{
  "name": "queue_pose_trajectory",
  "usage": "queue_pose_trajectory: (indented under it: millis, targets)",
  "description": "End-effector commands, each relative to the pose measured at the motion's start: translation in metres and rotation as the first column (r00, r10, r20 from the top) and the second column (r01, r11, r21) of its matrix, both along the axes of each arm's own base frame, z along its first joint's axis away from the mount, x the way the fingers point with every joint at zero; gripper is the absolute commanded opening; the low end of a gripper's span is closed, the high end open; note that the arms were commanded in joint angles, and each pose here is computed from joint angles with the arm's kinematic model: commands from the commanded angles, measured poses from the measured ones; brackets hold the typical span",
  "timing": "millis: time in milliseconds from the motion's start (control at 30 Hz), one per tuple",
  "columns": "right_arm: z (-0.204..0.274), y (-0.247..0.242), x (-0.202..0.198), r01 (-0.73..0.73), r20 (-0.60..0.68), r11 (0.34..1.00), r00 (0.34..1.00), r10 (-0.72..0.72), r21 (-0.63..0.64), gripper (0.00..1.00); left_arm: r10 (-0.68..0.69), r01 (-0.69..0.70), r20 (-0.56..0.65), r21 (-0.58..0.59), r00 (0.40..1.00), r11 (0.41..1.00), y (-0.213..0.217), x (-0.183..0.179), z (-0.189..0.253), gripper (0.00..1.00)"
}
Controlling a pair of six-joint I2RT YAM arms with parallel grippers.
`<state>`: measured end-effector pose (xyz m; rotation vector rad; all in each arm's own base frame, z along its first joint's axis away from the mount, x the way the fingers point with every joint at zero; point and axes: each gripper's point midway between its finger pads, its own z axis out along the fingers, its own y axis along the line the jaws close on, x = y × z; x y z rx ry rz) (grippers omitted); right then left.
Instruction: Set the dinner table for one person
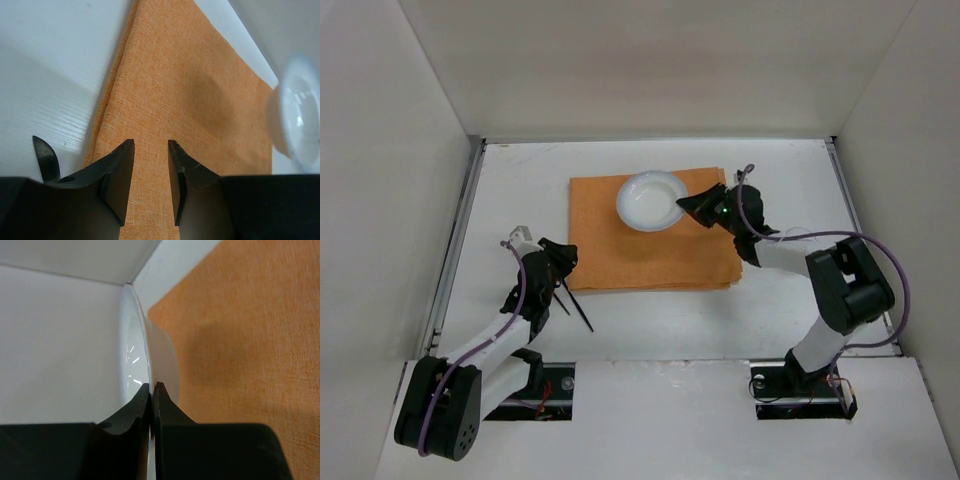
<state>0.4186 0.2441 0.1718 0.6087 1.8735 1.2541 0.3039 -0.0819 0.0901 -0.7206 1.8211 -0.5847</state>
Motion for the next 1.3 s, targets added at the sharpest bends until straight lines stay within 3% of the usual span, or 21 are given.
queue_pose_trajectory:
  millis: [0,100,400,767,1267]
  targets:
    - [0.061,0.016,0.016,0.015,0.196,0.991,0.98,-0.04,0.13,0.03,0.022,-0.023,0.03,0.015,0.999,1.0,0.006,0.004,0.007,0.26]
    - [0.041,0.027,0.014,0.01,0.171,0.993,0.985,-0.031,0.12,0.03,0.027,-0.027,0.024,0.017,0.999,0.999,0.007,0.004,0.005,0.21]
    - [-0.007,0.042,0.023,0.017,0.084,0.996,0.996,-0.024,0.087,0.03,0.028,-0.029,0.024,0.024,0.999,0.999,0.006,0.005,0.005,0.23]
    - [-0.018,0.061,0.007,-0.021,0.043,0.996,0.999,0.017,0.083,0.03,0.027,-0.028,0.021,0.028,0.999,0.999,0.007,0.004,0.004,0.24]
    - [-0.037,0.037,-0.027,0.031,0.018,0.999,0.999,-0.031,0.034,0.05,0.011,-0.012,0.027,0.018,1.0,1.0,0.002,0.004,0.006,0.24]
